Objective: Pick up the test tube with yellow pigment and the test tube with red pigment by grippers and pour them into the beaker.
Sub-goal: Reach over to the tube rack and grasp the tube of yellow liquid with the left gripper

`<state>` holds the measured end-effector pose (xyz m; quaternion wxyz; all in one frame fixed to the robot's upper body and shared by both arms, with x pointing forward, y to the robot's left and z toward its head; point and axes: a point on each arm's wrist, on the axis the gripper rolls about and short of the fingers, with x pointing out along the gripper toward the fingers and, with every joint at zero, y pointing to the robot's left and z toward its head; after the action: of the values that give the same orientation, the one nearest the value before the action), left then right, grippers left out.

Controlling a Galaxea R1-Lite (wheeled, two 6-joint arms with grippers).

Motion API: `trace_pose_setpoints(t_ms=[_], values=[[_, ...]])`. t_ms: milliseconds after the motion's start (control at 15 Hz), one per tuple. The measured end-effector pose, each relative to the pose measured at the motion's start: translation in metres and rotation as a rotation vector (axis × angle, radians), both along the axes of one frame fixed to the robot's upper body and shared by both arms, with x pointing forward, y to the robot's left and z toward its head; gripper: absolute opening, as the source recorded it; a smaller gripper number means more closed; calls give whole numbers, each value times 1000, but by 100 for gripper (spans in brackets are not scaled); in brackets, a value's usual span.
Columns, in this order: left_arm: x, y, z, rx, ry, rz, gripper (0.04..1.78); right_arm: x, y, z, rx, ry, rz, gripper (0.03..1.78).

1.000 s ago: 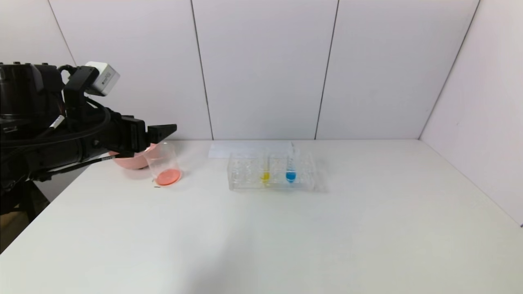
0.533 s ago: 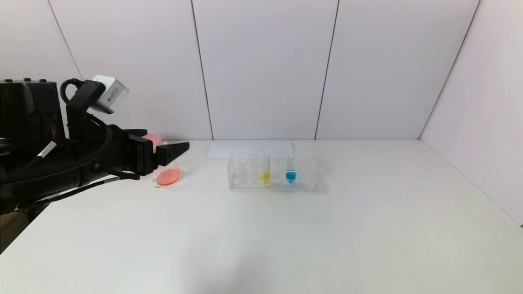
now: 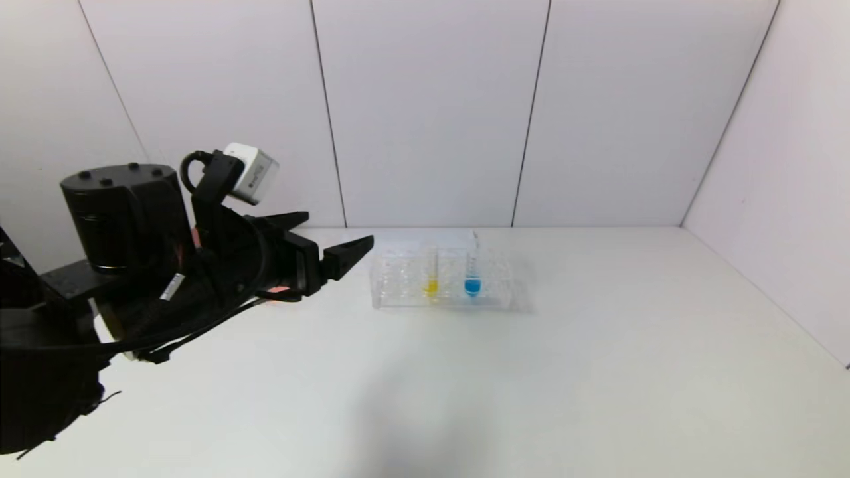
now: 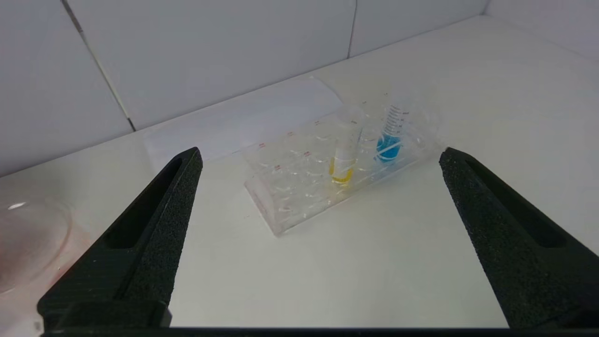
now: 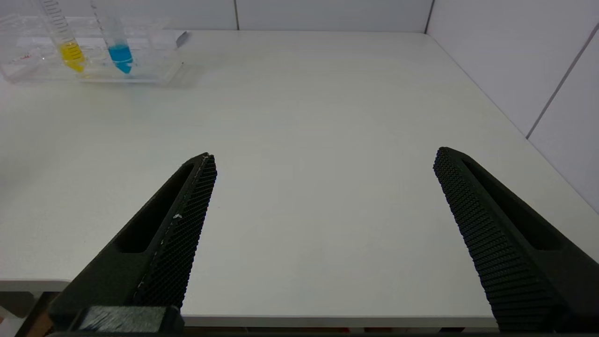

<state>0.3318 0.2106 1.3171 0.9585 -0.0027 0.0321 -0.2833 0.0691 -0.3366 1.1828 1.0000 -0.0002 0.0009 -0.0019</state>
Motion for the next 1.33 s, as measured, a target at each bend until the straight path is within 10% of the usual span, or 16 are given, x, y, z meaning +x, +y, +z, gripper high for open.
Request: trace_pose_setpoints(t_ms=[1333], values=[[94,-96,-82,-2,64,-12,177,0,0,0,0,0,0,170]])
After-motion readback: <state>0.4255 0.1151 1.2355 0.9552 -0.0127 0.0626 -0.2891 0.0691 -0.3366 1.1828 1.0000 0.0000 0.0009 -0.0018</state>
